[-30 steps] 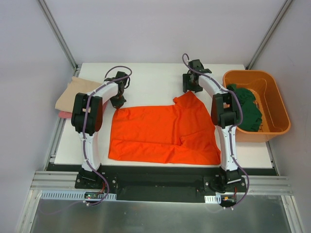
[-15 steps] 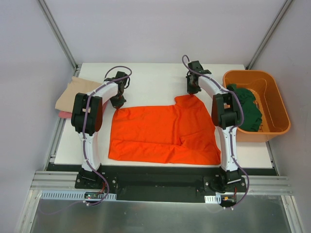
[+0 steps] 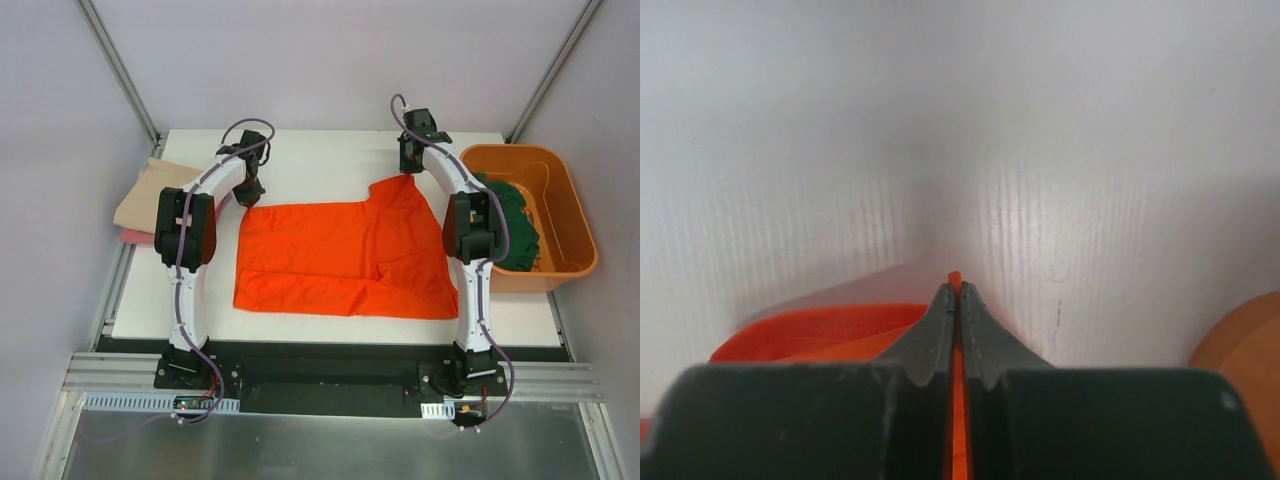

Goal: Fold and stack the t-shirts
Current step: Grap the side of the flattened tshirt furthest away from the robot with both arms, then fold the other side of the tshirt into a rectangle

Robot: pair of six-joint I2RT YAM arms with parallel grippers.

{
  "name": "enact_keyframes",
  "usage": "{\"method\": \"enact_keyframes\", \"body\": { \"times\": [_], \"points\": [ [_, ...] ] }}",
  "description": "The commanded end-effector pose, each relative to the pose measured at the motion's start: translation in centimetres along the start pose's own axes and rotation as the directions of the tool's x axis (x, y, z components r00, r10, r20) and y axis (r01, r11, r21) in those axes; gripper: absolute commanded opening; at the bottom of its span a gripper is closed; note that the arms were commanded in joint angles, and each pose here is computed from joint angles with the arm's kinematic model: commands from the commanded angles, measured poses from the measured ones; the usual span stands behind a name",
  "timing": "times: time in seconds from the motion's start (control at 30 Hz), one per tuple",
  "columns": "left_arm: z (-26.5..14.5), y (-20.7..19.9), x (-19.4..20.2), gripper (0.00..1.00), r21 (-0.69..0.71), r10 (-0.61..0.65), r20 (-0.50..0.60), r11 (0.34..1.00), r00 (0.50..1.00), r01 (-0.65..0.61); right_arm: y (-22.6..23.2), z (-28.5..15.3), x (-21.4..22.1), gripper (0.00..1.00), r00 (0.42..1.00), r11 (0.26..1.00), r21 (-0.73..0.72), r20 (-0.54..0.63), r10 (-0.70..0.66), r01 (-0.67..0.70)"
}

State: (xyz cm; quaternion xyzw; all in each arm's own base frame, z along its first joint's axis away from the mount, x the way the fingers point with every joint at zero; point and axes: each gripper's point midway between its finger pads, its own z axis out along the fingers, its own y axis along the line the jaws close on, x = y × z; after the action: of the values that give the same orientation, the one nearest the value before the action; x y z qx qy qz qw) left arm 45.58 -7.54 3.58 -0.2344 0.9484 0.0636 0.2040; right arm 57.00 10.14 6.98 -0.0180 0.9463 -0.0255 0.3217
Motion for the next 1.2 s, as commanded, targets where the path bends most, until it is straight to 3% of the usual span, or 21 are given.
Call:
{"method": "enact_keyframes", "body": {
  "times": [0.0, 0.23, 0.73, 0.93, 1.17],
  "points": [
    [-1.0, -1.3, -1.8, 0.00, 0.055, 0.035, 0.018, 0.998, 0.999, -0.036, 0.0, -3.0, -3.4, 0.00, 0.994, 0.998, -0.030, 0.101, -0.046, 0.049],
    [-2.6, -0.6, -0.2, 0.00, 0.096, 0.029, 0.018, 0.995, 0.999, -0.030, 1.2, -7.5, -2.7, 0.00, 0.983, 0.993, -0.117, 0.184, -0.008, 0.031],
    [-8.4, 2.0, 6.3, 0.00, 0.280, 0.023, 0.148, 0.958, 0.989, -0.064, 0.9, -18.0, 9.5, 0.00, 0.978, 0.981, -0.195, 0.206, 0.031, 0.010],
    [-9.6, 4.1, 9.7, 0.00, 0.263, 0.058, 0.196, 0.959, 0.979, -0.109, -0.4, -20.4, 13.2, 0.00, 0.979, 0.982, -0.186, 0.201, 0.035, 0.003],
    [-9.9, 6.3, 12.2, 0.00, 0.266, 0.026, 0.199, 0.961, 0.980, -0.080, -1.4, -21.7, 16.5, 0.00, 0.981, 0.984, -0.179, 0.192, 0.032, 0.003]
  ]
}}
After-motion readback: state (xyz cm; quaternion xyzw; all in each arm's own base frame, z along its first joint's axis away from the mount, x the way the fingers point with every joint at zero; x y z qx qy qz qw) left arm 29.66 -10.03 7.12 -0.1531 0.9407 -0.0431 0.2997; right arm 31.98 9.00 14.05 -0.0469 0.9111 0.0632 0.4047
